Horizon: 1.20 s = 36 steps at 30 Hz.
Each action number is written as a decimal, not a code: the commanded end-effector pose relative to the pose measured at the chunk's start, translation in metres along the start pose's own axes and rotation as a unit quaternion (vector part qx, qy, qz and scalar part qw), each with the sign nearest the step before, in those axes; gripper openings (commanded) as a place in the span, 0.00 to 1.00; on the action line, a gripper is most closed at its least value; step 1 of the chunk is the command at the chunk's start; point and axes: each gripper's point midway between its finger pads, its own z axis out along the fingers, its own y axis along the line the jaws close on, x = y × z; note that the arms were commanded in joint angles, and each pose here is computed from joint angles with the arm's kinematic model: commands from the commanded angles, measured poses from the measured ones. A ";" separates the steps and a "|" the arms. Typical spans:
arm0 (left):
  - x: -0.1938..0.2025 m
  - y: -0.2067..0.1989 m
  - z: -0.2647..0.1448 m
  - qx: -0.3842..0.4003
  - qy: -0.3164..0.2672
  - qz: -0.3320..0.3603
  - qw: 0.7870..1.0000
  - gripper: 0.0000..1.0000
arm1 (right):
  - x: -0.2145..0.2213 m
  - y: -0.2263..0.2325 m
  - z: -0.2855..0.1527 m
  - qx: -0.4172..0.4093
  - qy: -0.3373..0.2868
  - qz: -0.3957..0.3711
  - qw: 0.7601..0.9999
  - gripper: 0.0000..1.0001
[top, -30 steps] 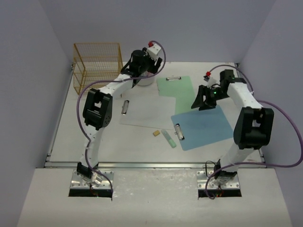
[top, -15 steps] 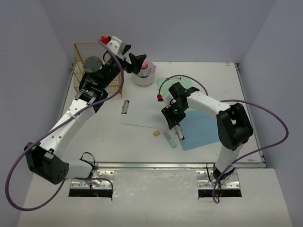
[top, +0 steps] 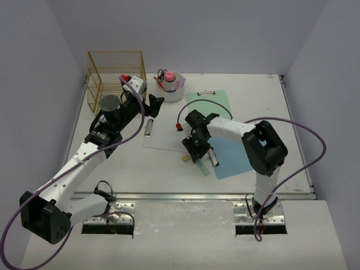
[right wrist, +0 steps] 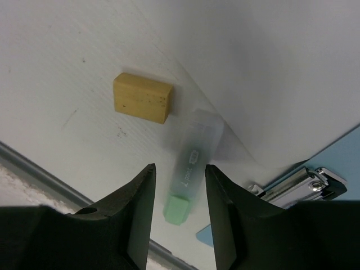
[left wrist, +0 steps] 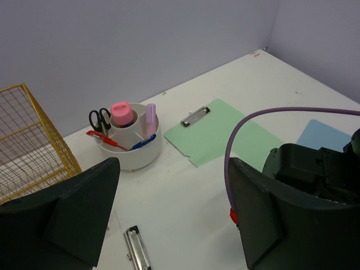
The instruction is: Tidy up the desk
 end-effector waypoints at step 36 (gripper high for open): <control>0.171 -0.249 -0.068 0.588 -0.019 0.488 0.645 0.51 | -0.025 0.050 -0.092 -0.345 -0.002 0.337 0.876 0.00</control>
